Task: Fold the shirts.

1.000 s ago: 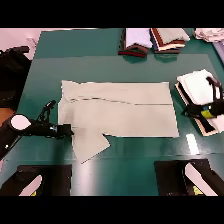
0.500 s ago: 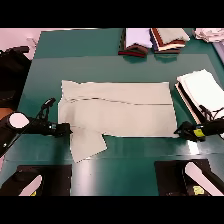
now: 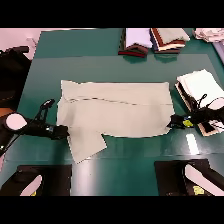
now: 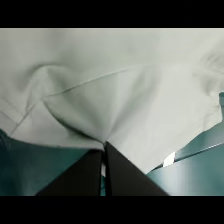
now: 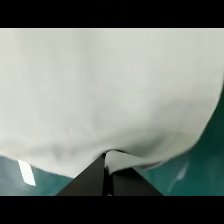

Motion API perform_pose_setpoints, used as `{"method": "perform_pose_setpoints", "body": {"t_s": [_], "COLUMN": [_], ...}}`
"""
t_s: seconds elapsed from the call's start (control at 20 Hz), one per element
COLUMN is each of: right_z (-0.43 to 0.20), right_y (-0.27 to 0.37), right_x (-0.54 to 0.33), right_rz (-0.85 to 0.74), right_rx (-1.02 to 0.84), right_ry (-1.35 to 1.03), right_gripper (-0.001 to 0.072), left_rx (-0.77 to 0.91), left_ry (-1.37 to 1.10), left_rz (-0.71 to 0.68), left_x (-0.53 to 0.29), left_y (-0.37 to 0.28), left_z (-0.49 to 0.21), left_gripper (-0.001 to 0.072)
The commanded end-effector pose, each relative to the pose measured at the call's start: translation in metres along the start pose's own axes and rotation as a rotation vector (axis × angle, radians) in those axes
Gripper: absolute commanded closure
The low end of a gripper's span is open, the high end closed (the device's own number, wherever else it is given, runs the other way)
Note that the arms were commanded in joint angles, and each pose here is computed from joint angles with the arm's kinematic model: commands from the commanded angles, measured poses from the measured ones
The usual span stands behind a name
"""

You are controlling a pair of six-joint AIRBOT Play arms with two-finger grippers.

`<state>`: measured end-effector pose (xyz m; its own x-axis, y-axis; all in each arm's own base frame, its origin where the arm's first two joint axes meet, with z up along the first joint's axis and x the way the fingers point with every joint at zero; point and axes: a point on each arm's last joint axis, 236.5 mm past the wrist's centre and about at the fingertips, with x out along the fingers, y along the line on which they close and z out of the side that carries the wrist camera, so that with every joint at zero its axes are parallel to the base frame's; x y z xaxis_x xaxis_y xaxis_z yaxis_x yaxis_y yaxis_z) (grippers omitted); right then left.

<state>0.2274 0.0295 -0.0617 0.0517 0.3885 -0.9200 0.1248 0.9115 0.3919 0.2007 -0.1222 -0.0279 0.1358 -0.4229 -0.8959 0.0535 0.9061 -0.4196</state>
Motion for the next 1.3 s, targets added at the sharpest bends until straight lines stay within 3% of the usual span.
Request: {"method": "perform_pose_setpoints", "body": {"t_s": [0.0,0.3,0.5,0.7,0.9,1.25], "right_z": [-0.015,-0.045,-0.029,0.027,0.091,0.148], "right_y": [-0.003,-0.012,-0.008,-0.006,0.016,0.037], "right_x": [-0.035,-0.078,-0.082,-0.093,-0.085,-0.043], "right_rz": [-0.132,-0.261,-0.255,-0.248,-0.119,-0.073], "right_rx": [-0.125,-0.189,-0.162,-0.154,-0.128,-0.176], "right_ry": [0.009,-0.050,-0.094,-0.145,-0.179,-0.102], "right_gripper": [0.0696,0.0697,0.0697,0.0697,0.0697,0.0695], "left_rx": [0.026,0.067,0.047,0.079,0.120,0.128], "left_ry": [-0.004,0.075,-0.079,-0.162,-0.222,-0.281], "left_rz": [0.091,0.086,0.103,0.169,0.227,0.259], "left_x": [-0.029,-0.057,-0.062,-0.057,-0.046,-0.020], "left_y": [0.013,0.005,0.004,0.016,0.026,0.040], "left_z": [-0.024,-0.078,-0.027,0.041,0.112,0.165], "left_gripper": [0.0686,0.0684,0.0685,0.0684,0.0683,0.0682]}}
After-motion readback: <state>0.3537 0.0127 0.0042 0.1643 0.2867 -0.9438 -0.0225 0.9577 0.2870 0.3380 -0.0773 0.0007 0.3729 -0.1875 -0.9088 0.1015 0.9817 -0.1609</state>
